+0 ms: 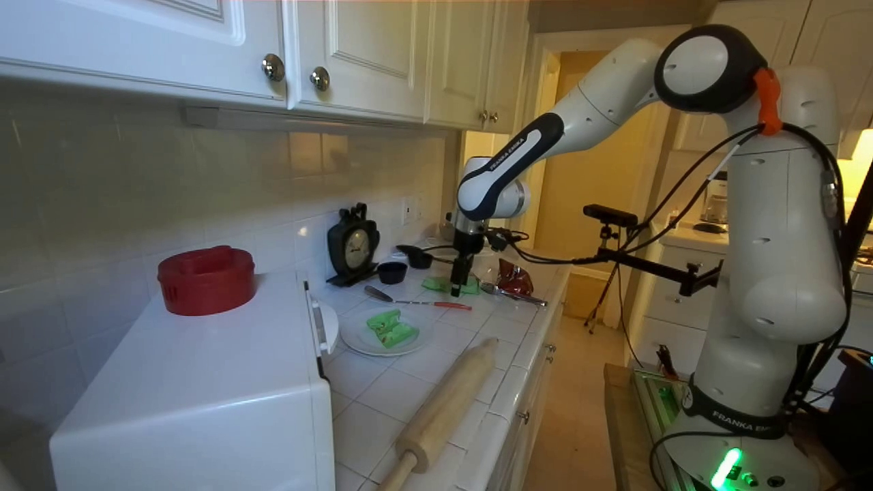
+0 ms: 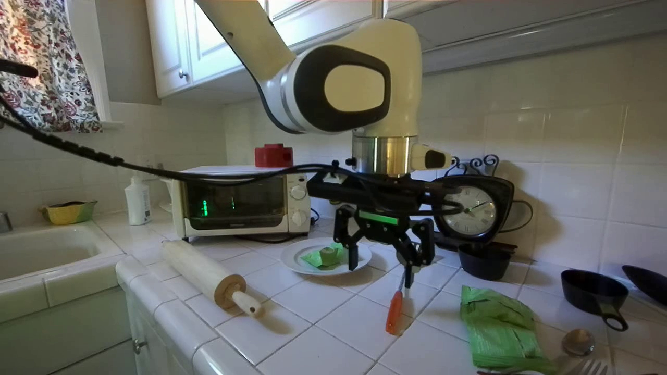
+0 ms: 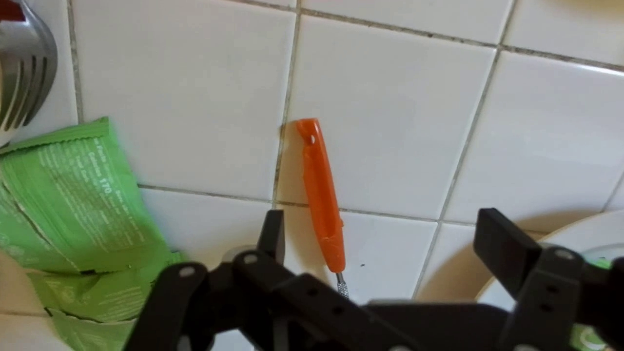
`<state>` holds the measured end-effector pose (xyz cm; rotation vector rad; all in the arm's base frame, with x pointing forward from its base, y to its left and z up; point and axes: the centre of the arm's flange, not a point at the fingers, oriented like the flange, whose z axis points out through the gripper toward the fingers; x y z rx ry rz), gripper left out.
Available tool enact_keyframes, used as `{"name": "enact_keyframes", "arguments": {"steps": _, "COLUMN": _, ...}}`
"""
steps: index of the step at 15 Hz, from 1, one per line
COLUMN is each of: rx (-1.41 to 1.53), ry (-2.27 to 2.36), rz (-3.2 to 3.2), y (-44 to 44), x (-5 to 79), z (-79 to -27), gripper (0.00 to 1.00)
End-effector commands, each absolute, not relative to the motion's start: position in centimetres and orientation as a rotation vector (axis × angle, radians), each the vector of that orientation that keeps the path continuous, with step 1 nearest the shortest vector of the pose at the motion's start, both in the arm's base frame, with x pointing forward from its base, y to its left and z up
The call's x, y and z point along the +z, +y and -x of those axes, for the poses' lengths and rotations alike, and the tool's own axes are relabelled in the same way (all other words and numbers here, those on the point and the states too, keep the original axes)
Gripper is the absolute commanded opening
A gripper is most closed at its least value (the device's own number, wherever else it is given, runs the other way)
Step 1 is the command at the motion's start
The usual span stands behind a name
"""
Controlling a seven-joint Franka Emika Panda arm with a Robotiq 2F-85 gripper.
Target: Use the spatula to lift the green sachet then put it back on the plate
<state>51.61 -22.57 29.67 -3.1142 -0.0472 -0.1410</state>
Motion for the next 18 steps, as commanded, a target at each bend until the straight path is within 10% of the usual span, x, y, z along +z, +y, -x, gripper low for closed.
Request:
{"name": "enact_keyframes", "arguments": {"steps": 1, "rx": -0.197, "ry": -0.129, "rz": 3.121, "y": -23.6, "x": 28.1, "z": -52.8, "gripper": 1.00}}
{"name": "enact_keyframes", "arguments": {"steps": 18, "rx": -0.162, "ry": -0.304, "rz": 3.105, "y": -24.9, "x": 24.6, "z": -53.8, "gripper": 0.84}}
